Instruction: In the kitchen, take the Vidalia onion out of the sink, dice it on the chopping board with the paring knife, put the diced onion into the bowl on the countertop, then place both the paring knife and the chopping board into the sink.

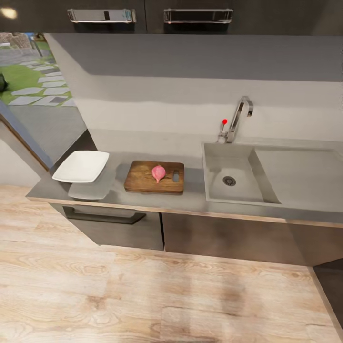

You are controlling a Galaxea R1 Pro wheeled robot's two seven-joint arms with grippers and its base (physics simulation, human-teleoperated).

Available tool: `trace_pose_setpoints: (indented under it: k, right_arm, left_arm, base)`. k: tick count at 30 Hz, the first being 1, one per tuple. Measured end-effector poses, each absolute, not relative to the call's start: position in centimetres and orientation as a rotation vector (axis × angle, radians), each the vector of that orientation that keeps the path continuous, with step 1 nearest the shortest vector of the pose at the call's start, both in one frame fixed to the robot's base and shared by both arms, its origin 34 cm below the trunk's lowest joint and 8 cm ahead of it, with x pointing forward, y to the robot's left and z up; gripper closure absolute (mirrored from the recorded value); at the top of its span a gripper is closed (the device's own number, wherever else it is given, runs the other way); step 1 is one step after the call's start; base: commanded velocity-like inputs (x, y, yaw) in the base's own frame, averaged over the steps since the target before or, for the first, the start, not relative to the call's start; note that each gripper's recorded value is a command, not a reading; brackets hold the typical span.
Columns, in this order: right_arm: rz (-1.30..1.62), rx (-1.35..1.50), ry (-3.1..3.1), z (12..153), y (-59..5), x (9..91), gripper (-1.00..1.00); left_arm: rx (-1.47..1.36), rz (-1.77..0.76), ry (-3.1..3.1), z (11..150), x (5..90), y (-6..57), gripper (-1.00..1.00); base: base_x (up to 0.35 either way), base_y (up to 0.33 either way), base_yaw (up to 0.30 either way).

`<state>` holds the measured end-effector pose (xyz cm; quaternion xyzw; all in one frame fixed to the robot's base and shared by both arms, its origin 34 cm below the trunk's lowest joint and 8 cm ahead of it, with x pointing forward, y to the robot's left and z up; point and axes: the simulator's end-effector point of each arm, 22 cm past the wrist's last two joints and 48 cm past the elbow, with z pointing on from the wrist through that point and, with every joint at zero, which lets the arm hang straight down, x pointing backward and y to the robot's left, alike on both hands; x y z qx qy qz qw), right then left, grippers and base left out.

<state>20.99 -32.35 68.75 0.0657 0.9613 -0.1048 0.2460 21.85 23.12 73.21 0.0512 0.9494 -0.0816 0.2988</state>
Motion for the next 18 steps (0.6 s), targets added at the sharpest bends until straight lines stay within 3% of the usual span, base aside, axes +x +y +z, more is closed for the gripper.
trace_pose_setpoints:
  k: [18]
  right_arm:
    - [-0.278, 0.183, 2.605, 68.88, -32.21, 21.40, -1.00]
  left_arm:
    - [0.127, -0.196, 2.497, 73.42, 22.56, 23.75, -1.00]
  base:
    - [0.000, 0.000, 0.000]
